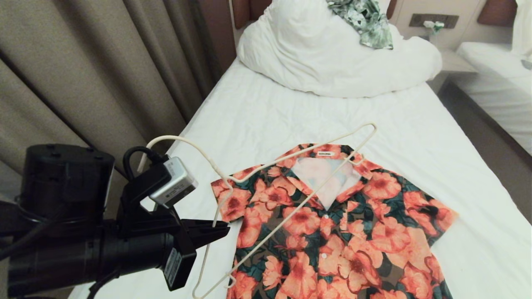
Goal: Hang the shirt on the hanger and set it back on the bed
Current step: Lift the shirt and hanger
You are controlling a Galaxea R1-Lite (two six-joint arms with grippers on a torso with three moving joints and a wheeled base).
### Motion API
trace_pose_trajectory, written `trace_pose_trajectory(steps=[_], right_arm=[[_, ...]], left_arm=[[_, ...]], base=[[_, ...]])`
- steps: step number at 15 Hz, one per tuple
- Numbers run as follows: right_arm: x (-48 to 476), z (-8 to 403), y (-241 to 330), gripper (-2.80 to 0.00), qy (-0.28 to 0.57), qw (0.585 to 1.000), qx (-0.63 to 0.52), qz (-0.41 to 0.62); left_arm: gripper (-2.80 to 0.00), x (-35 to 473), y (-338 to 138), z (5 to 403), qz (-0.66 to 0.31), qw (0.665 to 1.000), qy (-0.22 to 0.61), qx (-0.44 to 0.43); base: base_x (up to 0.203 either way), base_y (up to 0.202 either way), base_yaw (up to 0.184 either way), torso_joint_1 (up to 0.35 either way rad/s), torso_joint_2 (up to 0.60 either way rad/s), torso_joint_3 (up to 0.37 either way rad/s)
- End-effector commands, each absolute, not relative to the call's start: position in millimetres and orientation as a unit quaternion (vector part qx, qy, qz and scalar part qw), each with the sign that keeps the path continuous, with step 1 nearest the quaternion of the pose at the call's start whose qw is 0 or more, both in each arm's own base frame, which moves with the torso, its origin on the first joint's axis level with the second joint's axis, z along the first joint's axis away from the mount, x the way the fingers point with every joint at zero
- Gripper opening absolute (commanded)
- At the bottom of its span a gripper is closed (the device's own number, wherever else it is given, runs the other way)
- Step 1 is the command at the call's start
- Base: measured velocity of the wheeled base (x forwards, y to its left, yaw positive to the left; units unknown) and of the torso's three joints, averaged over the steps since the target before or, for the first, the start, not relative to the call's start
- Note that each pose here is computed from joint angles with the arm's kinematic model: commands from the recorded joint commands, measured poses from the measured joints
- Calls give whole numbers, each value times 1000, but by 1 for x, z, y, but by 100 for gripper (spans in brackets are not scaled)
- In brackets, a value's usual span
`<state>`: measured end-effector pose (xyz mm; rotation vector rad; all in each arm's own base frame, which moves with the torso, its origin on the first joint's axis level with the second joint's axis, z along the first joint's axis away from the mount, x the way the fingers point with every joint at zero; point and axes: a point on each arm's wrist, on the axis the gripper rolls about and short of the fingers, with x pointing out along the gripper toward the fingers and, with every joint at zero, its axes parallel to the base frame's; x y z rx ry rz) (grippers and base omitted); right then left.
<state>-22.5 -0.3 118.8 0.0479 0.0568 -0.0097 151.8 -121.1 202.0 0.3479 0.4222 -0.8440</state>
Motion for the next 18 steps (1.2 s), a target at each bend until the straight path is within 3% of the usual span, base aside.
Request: trace_pose_trajectory(steps=[1, 4, 8, 18], right_arm=[[2, 155, 0, -280, 83, 996, 41, -7], [39, 198, 1, -280, 77, 995, 64, 9], [99, 221, -1, -280, 97, 991, 91, -4], [245, 218, 16, -280, 251, 932, 260, -29]], left_arm=[[-280, 152, -122, 201, -405, 875, 203, 168], [-280, 151, -121, 202, -404, 876, 202, 168], [-280, 151, -120, 203, -403, 877, 200, 167], [-280, 151, -123, 202, -408, 874, 202, 169]], base=[[0, 0, 0, 0, 0, 0], [0, 0, 0, 0, 0, 0], [0, 0, 0, 0, 0, 0], [0, 0, 0, 0, 0, 0]])
